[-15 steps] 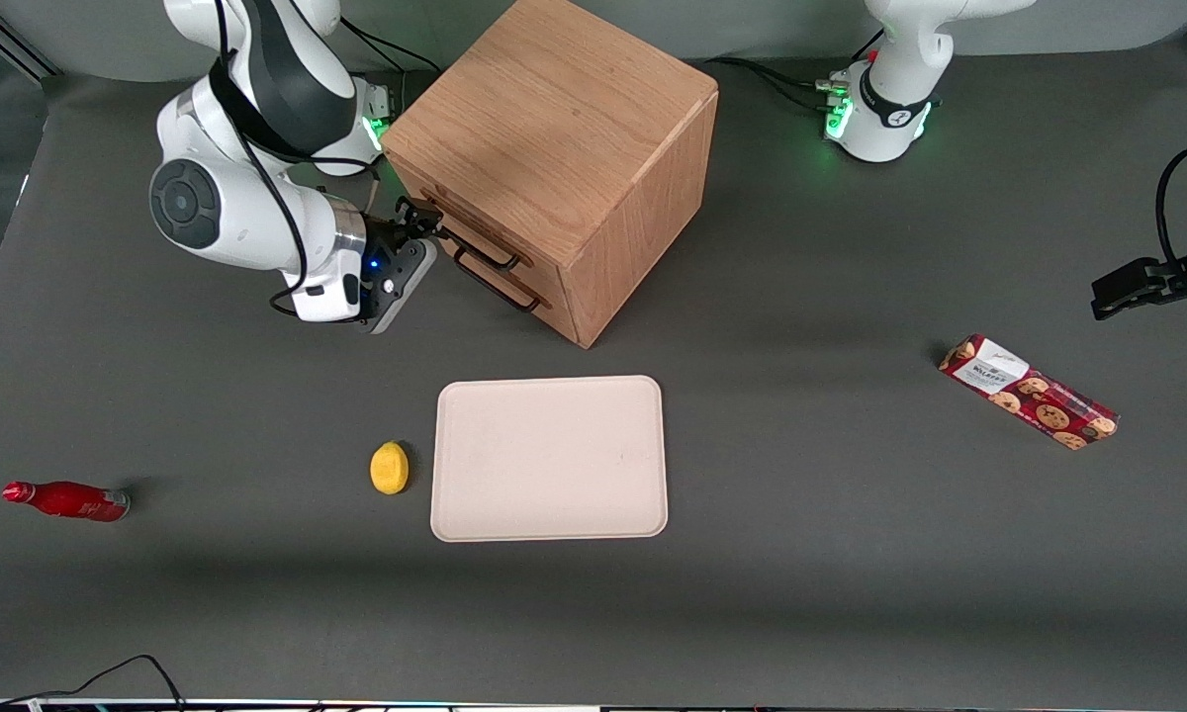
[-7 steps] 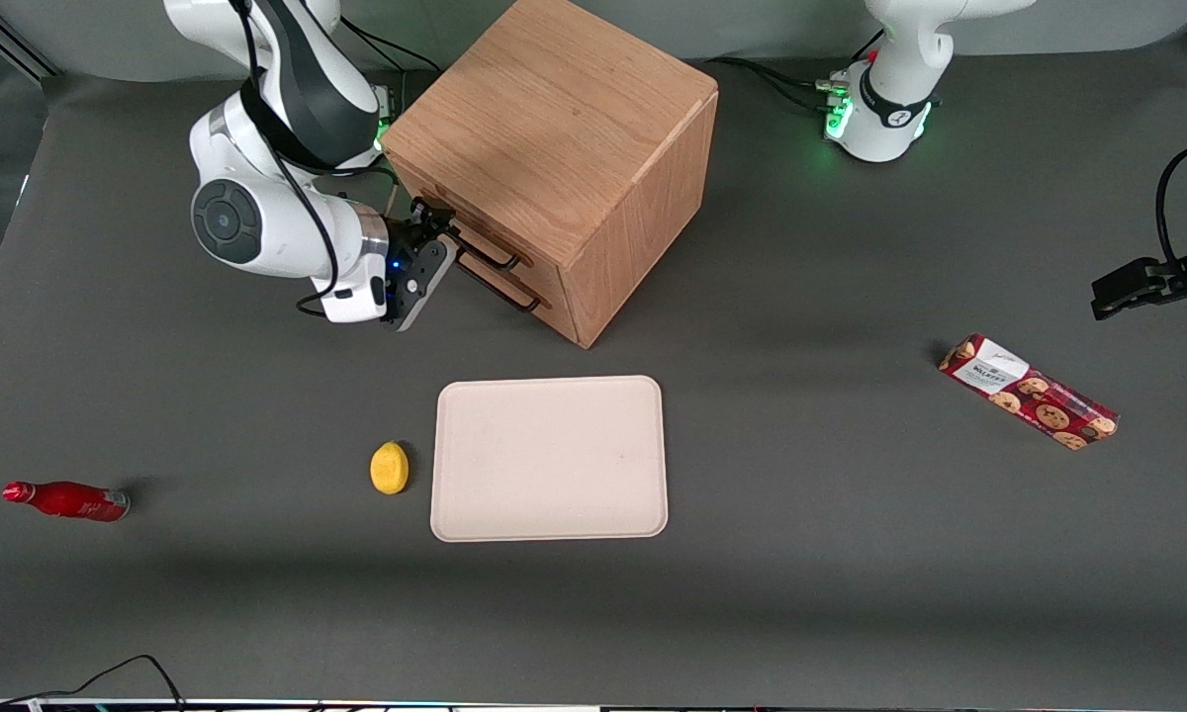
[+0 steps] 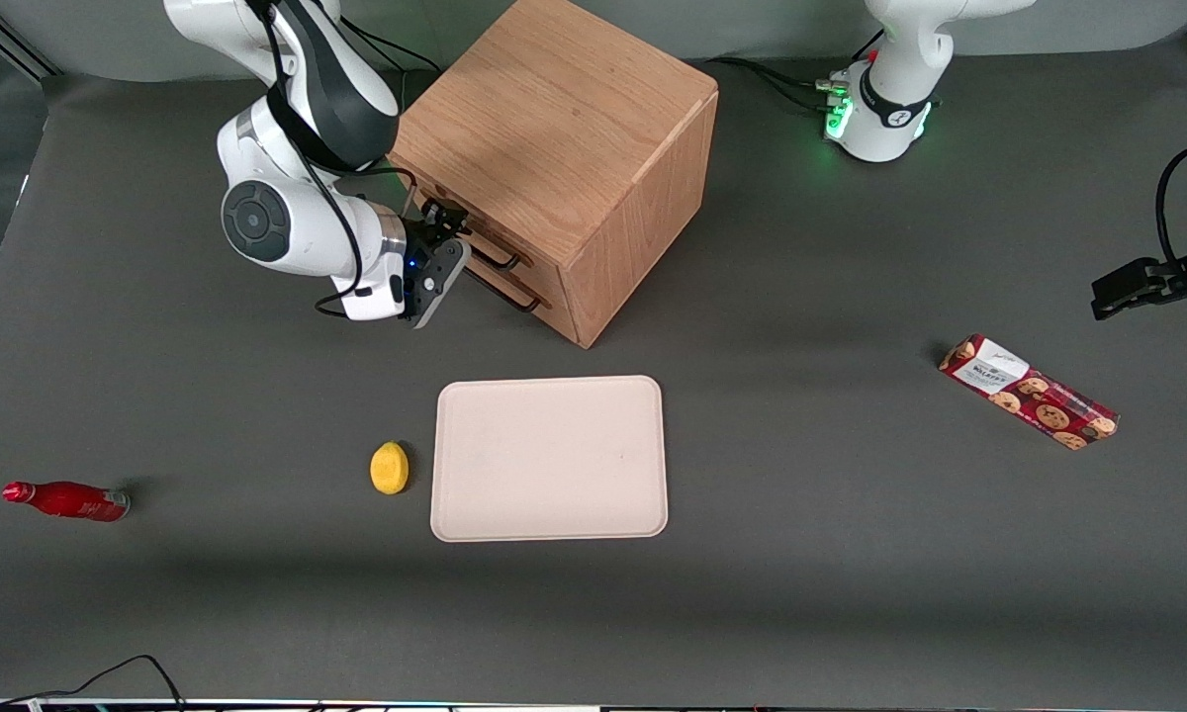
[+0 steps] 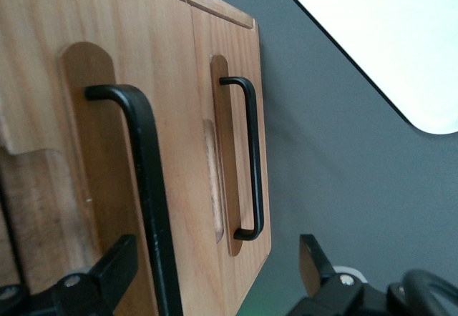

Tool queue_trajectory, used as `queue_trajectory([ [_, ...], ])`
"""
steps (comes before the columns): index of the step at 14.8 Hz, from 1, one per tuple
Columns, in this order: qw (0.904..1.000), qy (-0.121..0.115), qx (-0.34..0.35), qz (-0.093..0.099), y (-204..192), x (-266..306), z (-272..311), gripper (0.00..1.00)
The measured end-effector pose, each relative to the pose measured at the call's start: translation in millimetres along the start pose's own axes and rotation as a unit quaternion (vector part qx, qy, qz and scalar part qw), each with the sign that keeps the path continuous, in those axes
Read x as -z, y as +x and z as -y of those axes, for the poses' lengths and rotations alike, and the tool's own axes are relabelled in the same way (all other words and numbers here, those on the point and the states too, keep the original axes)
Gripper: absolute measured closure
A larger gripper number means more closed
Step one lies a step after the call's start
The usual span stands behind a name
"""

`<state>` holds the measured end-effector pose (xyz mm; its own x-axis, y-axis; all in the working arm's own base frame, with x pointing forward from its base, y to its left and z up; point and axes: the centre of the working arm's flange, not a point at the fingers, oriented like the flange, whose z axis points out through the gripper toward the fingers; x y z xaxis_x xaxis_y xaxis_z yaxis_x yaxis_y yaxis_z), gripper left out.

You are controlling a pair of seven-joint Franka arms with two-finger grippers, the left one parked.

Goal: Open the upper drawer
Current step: 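Hook the right gripper onto the upper drawer's black bar handle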

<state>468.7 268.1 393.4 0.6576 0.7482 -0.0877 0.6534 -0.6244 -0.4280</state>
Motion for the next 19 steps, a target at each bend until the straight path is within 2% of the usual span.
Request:
queue_trajectory([
  [6,0.9999,-0.006,-0.003,-0.011,2,-11,-6,0.0],
  [12,0.9999,-0.006,-0.002,-0.01,4,-15,-6,0.0],
  [19,0.9998,-0.017,-0.003,-0.013,6,-25,-17,0.0],
])
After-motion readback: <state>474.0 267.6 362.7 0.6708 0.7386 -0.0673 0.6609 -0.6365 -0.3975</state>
